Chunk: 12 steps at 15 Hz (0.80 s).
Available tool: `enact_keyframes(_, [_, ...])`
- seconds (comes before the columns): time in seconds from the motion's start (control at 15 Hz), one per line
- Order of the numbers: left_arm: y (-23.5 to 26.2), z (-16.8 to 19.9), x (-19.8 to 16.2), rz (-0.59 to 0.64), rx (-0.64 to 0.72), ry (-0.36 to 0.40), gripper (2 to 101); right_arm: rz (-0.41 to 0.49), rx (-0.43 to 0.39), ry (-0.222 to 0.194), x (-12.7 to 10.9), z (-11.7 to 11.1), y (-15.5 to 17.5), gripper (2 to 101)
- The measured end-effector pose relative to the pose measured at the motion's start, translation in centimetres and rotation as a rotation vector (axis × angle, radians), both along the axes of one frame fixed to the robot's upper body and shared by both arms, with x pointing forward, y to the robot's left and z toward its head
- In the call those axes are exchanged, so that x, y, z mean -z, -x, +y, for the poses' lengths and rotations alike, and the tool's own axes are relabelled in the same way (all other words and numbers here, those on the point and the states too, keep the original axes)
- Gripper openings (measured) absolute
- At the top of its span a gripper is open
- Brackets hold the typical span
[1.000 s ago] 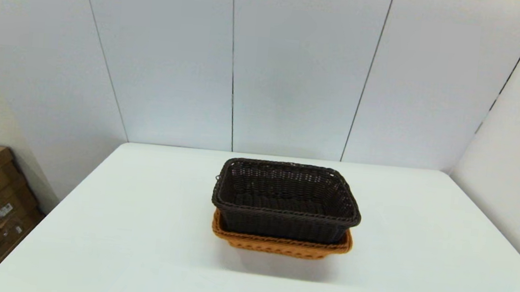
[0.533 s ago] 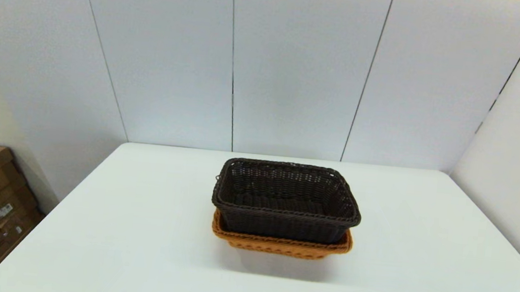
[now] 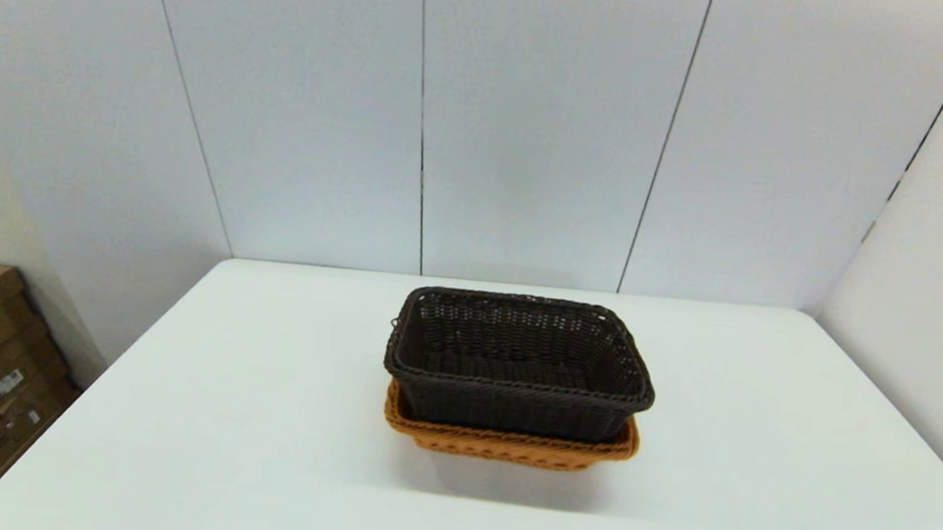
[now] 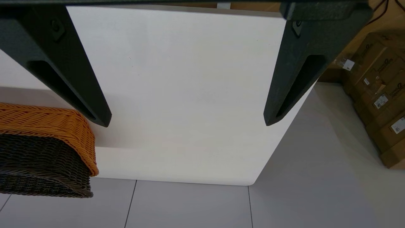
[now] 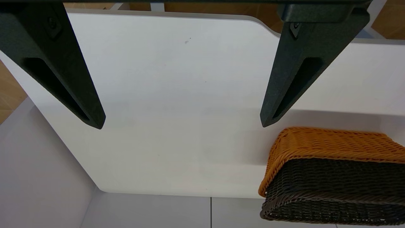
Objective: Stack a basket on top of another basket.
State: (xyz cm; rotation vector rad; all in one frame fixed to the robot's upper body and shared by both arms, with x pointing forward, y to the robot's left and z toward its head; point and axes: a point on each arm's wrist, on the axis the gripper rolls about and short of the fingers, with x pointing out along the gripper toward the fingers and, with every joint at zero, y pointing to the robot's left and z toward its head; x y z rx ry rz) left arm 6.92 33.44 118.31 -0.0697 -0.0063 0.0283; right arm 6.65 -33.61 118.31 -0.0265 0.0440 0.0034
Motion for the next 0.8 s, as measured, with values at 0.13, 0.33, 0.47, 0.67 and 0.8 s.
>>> enact_keyframes(0.13, [0.00, 0.00, 0.00, 0.000, 0.000, 0.000, 97.8, 0.000, 0.000, 0.000, 0.00, 0.00, 0.00, 97.2])
enact_keyframes(0.33, [0.00, 0.00, 0.00, 0.000, 0.000, 0.000, 97.8, 0.000, 0.000, 0.003, 0.00, 0.00, 0.00, 97.3])
enact_keyframes(0.47, [0.00, 0.00, 0.00, 0.000, 0.000, 0.000, 97.8, 0.001, 0.002, 0.002, 0.03, 0.00, -0.01, 97.3])
enact_keyframes(0.67, [0.00, 0.00, 0.00, 0.000, 0.000, 0.000, 97.8, 0.001, 0.002, 0.002, 0.04, 0.00, -0.01, 97.3])
enact_keyframes(0.8, [0.00, 0.00, 0.00, 0.000, 0.000, 0.000, 97.8, 0.004, 0.001, -0.003, 0.08, 0.00, -0.02, 97.3])
